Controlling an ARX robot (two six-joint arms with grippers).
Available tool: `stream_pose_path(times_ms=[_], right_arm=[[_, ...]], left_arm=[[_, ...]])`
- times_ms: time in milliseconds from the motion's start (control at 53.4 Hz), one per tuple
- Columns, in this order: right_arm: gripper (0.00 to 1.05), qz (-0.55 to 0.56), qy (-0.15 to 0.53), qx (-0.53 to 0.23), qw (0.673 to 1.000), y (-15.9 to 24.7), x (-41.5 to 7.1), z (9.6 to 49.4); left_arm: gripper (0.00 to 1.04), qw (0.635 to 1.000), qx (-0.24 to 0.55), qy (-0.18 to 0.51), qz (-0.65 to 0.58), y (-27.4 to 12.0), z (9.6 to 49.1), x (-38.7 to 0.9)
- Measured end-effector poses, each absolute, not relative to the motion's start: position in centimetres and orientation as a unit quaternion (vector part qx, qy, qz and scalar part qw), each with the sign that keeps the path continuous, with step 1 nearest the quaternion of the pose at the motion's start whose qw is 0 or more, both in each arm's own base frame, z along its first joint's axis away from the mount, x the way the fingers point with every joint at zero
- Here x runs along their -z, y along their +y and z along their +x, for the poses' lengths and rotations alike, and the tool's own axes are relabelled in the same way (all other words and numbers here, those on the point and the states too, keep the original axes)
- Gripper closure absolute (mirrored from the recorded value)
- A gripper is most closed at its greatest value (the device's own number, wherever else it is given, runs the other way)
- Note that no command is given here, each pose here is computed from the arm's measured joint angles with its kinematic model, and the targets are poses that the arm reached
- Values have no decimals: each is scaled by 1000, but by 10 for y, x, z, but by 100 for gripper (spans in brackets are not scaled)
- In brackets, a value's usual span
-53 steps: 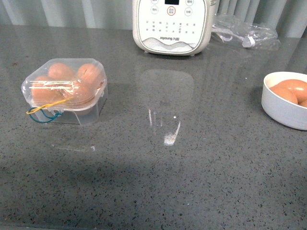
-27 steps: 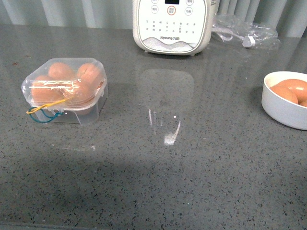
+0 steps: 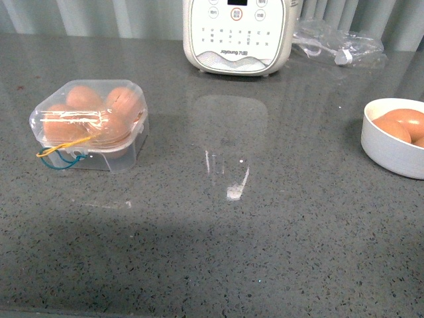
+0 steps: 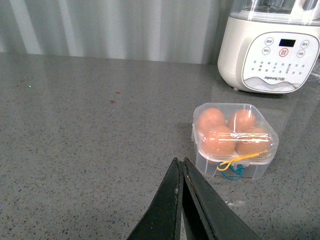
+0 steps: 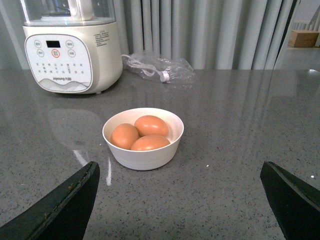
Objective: Put egg into box
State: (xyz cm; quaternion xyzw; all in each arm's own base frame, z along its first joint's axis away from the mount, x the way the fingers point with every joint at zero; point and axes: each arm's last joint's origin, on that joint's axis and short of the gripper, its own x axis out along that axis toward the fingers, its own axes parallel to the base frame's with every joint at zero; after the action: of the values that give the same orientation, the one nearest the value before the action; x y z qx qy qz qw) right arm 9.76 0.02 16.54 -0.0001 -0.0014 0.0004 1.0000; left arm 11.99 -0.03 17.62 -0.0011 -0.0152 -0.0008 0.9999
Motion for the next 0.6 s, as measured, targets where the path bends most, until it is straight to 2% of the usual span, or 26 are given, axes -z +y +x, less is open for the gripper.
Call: stream_pose_path(times_ms=[599], right_arm=[[7,0,-1,0,1000,0,-165,98]], left_arm=[[101,1000,1,-16,-1,0,107,-176]])
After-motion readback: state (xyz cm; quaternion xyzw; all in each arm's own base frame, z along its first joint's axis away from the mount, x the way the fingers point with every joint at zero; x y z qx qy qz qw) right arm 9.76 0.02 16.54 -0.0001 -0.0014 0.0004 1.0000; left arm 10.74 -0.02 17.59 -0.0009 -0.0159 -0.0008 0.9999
